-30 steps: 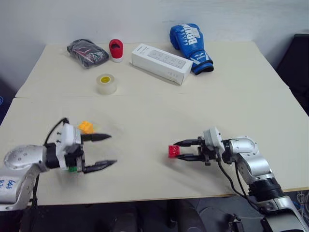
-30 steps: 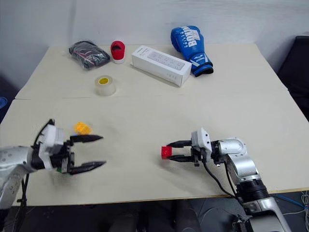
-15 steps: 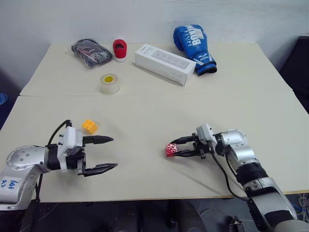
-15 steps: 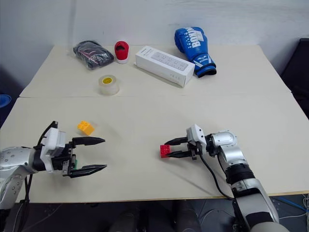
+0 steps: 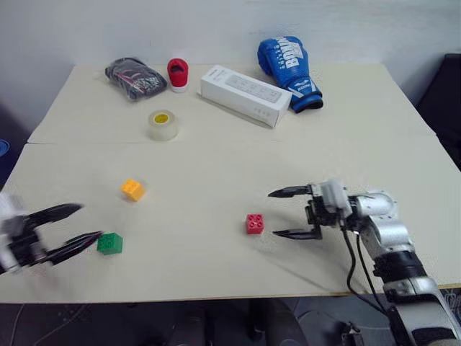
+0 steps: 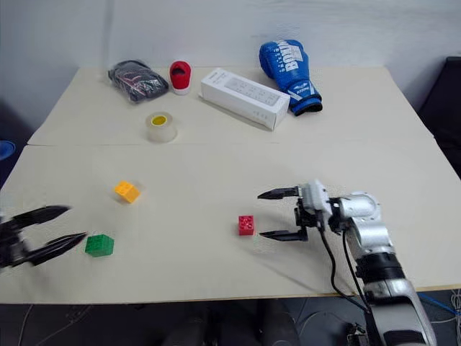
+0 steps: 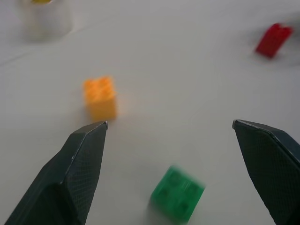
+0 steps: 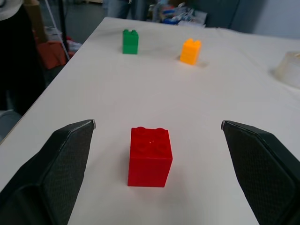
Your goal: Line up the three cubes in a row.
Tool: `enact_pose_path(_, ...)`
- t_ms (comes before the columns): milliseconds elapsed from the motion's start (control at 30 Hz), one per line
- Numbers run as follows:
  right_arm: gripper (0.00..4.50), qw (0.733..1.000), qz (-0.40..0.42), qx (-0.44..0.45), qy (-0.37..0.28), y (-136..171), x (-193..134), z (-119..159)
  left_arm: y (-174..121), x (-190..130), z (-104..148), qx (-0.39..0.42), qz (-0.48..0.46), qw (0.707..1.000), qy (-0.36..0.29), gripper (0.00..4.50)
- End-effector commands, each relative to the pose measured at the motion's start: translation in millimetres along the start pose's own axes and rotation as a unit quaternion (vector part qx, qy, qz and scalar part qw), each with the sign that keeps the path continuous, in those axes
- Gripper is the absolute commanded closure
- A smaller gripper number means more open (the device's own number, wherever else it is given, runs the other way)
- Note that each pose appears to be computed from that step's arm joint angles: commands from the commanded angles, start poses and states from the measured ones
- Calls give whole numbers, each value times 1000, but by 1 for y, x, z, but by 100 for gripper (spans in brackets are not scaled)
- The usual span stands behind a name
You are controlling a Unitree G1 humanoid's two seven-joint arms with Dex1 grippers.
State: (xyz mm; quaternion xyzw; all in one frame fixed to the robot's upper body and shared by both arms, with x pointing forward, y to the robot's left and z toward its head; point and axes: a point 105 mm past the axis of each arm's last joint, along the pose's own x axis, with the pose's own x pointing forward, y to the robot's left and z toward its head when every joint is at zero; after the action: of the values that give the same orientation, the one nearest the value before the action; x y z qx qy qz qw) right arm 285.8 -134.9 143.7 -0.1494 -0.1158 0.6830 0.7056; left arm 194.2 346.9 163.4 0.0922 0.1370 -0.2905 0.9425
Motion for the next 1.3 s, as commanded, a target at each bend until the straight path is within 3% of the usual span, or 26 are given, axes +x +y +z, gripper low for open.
enact_pose_path(33, 2, 999, -15, -25, -38, 12, -8, 20, 24, -49, -13, 4, 77, 996, 35, 0)
enact_pose_path(67, 2, 999, 24, 34, -30, 25, -12, 20, 28, -57, -17, 1, 90, 995, 44, 0)
enact_pose_path(167, 2, 999, -6, 31, -33, 31, -18, 17, 35, -69, -27, -9, 107, 993, 46, 0)
enact_pose_path(367, 2, 999, -11, 4, -34, 42, -14, 16, 1, -18, -21, 29, -27, 999, 33, 0)
enact_pose_path(533, 2, 999, -14, -1, -33, 39, -10, 16, -16, 31, -19, 112, -141, 982, 58, 0)
enact_pose_path(700, 2, 1000, -21, 1, -19, 40, -12, 19, -7, 65, -22, 162, -191, 966, 64, 0)
enact_pose_path(867, 2, 999, -38, 0, -1, 44, -18, 19, -5, 72, -35, 190, -242, 946, 102, 0)
enact_pose_path(967, 0, 999, -47, 0, 5, 46, -20, 19, -3, 77, -31, 192, -252, 944, 93, 62)
enact_pose_path(1200, 0, 997, -71, 3, 18, 50, -27, 16, -13, 81, -20, 202, -288, 933, 79, 282)
enact_pose_path(1300, 0, 996, -83, 4, 25, 51, -32, 16, -23, 87, -11, 209, -303, 927, 72, 298)
